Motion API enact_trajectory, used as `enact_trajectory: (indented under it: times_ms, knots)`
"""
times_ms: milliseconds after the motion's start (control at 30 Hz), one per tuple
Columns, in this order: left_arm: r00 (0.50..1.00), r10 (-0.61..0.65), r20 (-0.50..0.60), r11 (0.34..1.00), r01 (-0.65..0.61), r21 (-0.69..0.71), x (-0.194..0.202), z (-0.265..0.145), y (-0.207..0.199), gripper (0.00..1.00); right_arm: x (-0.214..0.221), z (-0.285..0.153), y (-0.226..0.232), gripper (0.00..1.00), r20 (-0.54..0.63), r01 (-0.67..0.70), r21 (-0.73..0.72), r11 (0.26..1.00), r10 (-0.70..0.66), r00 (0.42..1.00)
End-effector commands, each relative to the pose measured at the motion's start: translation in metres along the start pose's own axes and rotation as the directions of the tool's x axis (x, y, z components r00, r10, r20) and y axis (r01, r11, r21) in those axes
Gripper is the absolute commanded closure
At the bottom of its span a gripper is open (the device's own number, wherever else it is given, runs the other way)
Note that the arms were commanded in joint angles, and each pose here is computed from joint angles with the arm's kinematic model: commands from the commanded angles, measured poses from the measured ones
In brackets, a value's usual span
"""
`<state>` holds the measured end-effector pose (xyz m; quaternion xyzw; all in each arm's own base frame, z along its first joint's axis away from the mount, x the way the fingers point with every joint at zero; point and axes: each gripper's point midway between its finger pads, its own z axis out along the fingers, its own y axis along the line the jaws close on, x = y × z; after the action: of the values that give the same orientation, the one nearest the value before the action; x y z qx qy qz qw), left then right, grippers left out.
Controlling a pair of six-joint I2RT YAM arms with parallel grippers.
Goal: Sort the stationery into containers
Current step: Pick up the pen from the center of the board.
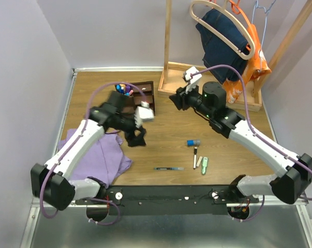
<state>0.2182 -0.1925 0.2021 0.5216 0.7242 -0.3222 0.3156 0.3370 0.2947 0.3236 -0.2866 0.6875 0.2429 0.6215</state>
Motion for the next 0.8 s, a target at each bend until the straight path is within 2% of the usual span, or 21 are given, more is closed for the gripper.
enact_trajectory:
  times_ms: [0,33,133,200,267,333,433,633,767]
  knots:
    - [0.966,0.153,-0.209,0.98,-0.12,0.16,0.019,0.041,-0.058,0.18,0.067,-0.065,-0.033,0.52,-0.288,-0.016,0.143,0.99,0.057,0.956]
    - [0.962,0.14,-0.233,0.981,-0.104,0.161,0.02,0.05,-0.06,0.19,0.062,-0.077,-0.038,0.52,-0.29,0.002,0.151,0.989,0.042,0.956]
    - [0.924,0.218,-0.315,0.969,-0.166,0.184,0.028,0.072,-0.066,0.24,0.081,-0.108,-0.057,0.52,-0.397,0.119,0.194,0.974,-0.033,0.917]
    - [0.905,0.273,-0.325,0.956,-0.217,0.198,0.026,0.09,-0.076,0.25,0.086,-0.134,-0.07,0.52,-0.431,0.166,0.258,0.952,-0.04,0.902]
    - [0.899,0.278,-0.338,0.956,-0.224,0.189,0.026,0.111,-0.078,0.26,0.08,-0.152,-0.075,0.52,-0.404,0.154,0.294,0.943,-0.023,0.914]
    - [0.887,0.283,-0.364,0.953,-0.216,0.214,0.031,0.131,-0.092,0.27,0.085,-0.167,-0.094,0.52,-0.397,0.103,0.378,0.92,0.06,0.916]
    - [0.867,0.31,-0.39,0.946,-0.24,0.218,0.034,0.154,-0.1,0.28,0.08,-0.192,-0.129,0.51,-0.342,0.071,0.545,0.836,0.143,0.929]
    - [0.866,0.28,-0.414,0.958,-0.225,0.179,0.029,0.186,-0.103,0.33,0.063,-0.219,-0.144,0.51,-0.251,0.038,0.621,0.783,0.152,0.956]
    - [0.857,0.27,-0.44,0.961,-0.21,0.181,0.041,0.193,-0.107,0.42,0.071,-0.229,-0.142,0.51,-0.245,0.028,0.633,0.773,0.166,0.955]
